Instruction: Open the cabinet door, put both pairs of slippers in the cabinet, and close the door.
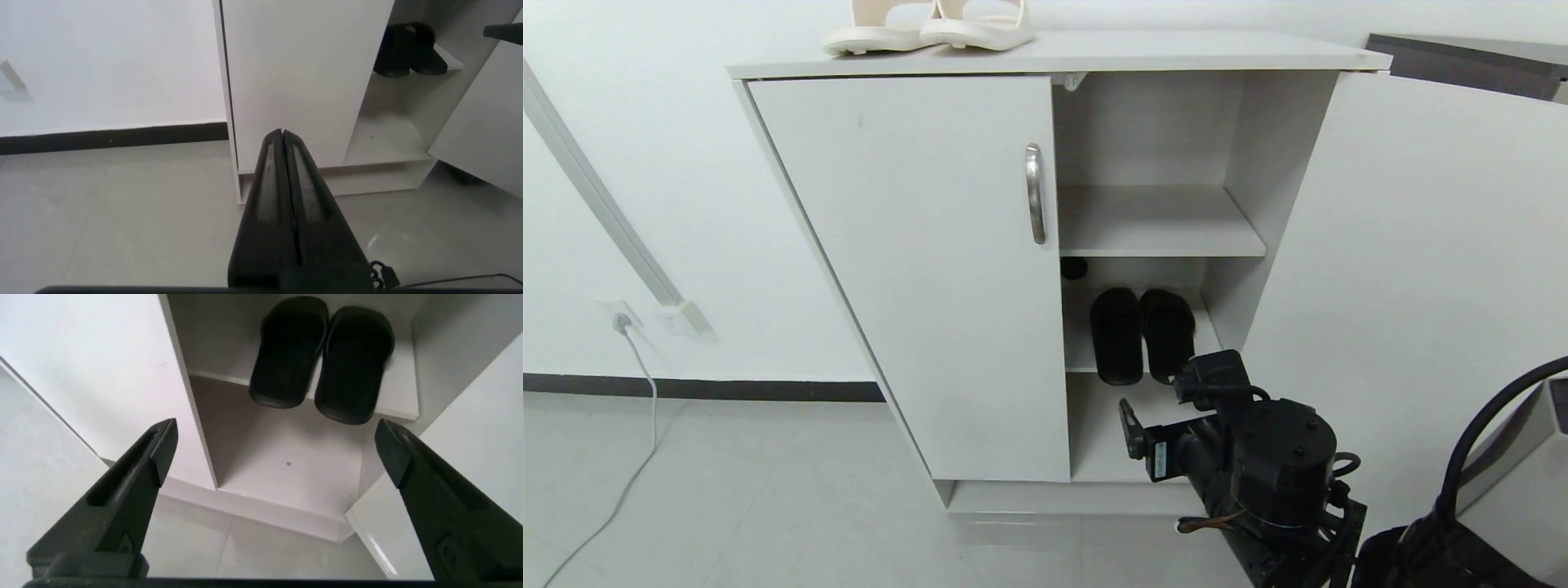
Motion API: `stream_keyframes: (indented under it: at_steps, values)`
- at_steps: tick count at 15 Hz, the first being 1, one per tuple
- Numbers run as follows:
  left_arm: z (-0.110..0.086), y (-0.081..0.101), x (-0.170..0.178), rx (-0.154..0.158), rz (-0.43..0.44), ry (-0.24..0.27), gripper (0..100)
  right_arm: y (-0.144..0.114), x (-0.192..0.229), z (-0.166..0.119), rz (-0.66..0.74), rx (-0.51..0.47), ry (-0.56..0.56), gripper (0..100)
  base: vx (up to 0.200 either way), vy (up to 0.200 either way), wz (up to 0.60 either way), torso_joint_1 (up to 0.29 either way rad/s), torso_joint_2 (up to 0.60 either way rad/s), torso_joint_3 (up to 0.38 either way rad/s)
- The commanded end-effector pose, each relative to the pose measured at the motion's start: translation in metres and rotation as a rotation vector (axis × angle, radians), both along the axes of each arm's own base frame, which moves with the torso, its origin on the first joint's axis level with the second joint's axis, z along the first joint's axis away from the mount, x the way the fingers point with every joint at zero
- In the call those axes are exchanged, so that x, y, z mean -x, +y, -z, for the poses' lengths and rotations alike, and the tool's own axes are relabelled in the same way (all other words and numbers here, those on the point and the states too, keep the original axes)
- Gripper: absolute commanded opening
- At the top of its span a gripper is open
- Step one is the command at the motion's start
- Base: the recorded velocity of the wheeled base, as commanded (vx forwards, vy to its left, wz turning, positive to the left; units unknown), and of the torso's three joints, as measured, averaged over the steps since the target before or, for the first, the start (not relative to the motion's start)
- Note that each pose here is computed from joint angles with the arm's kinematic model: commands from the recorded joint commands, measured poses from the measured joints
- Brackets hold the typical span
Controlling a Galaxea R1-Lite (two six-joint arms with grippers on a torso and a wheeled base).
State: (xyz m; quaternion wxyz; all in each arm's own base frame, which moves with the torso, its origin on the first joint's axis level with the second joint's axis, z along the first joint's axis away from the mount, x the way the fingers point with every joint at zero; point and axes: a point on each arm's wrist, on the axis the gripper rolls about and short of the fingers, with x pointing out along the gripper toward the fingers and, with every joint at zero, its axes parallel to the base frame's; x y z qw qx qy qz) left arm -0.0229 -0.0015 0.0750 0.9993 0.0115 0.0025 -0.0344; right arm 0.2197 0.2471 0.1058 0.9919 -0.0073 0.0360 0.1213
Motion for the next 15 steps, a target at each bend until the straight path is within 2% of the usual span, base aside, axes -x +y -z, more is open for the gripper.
stream_keyframes:
  at_steps: [1,6,15]
  values:
    - [-0.0003,0.0000,0.0001,0.000,0.000,-0.001,0,-0.0003,0.0004,0.0016,0.000,0.004,0.003,100,0.000,0.000,0.00,0.000,0.00,0.000]
    - [-0.0003,0.0000,0.0000,0.000,0.000,0.000,0,-0.0007,0.0007,0.0022,0.000,0.006,0.005,100,0.000,0.000,0.00,0.000,0.00,0.000]
    - [0.0001,0.0000,0.0000,0.000,0.000,0.000,0,-0.0019,0.0018,0.0047,0.000,0.016,0.012,100,0.000,0.200,0.00,0.006,0.00,0.006]
